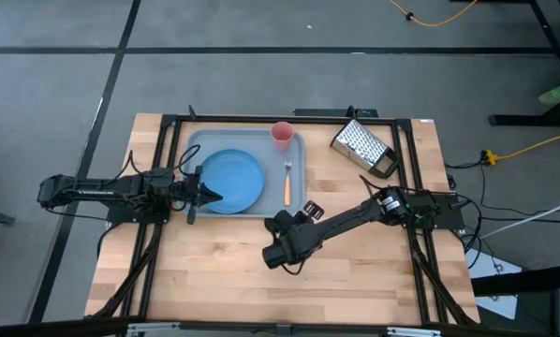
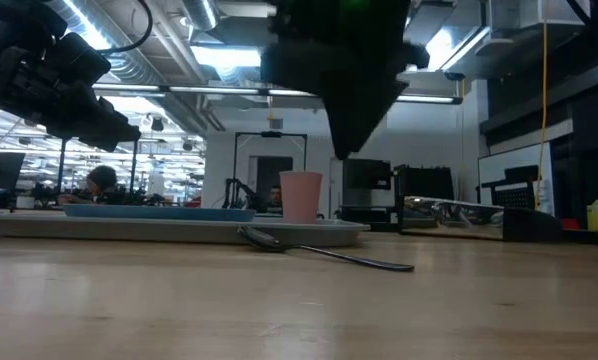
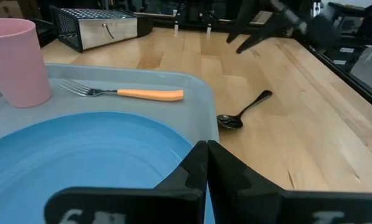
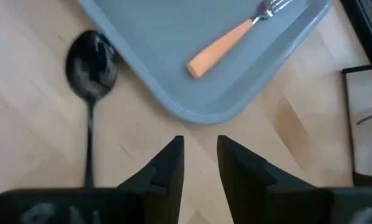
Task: Pick and place plate/cup/fork/spoon on tray
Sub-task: Put the black spoon to the left of the orange fork on the serving tray
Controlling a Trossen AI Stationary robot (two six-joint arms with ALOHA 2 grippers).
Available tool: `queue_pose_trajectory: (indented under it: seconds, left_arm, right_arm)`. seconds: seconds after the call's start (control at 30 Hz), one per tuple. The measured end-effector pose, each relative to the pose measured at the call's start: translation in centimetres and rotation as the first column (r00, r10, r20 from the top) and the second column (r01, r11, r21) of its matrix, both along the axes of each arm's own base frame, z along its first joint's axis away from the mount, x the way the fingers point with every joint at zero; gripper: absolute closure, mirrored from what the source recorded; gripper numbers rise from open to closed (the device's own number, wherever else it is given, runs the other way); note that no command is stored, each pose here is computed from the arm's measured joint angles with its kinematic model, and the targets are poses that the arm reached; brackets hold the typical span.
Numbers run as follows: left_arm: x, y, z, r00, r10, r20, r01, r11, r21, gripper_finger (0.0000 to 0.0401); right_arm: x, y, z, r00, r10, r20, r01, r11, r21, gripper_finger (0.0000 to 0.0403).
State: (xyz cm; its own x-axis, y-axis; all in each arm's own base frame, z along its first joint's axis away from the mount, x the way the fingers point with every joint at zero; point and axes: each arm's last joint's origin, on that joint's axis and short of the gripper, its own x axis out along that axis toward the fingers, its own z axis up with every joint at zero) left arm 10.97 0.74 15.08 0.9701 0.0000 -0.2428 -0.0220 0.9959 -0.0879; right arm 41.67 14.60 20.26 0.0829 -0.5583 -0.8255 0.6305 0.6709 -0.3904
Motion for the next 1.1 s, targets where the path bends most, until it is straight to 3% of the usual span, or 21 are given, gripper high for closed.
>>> queue_pose_trajectory:
  seconds: [0.3, 0.53, 0.67, 0.87, 1.1]
  left_arm:
    - [0.0, 0.0, 0.0, 1.0, 0.0, 0.0, 0.0, 1.0, 0.0, 0.0401]
    - [0.0, 0.0, 0.0, 1.0, 0.0, 0.001, 0.0, 1.0, 0.0, 0.0401]
    - [0.0, 0.0, 0.0, 1.0, 0.0, 0.0, 0.0, 1.0, 0.0, 0.0401]
    - [0.0, 0.0, 0.0, 1.0, 0.0, 0.001, 0.0, 1.0, 0.0, 0.0401]
    - [0.0, 0.0, 0.0, 1.0, 0.0, 0.001, 0.0, 1.0, 0.0, 0.0401]
  right_arm:
    - [-0.2, -0.4, -4.7, 1.0, 0.0, 0.016, 0.0, 1.0, 0.025, 0.0302]
    - [-3.5, -1.8, -2.4, 0.989, -0.012, 0.149, 0.013, 1.0, -0.003, 0.0302]
    - [-4.9, -2.5, -2.2, 0.947, -0.067, 0.314, 0.023, 0.99, 0.142, 0.0302]
    - [-3.8, -3.2, -4.0, 0.95, -0.08, 0.301, -0.025, 0.944, 0.33, 0.0302]
    - [-1.2, -2.9, -3.2, 0.954, 0.097, 0.285, -0.183, 0.938, 0.294, 0.0302]
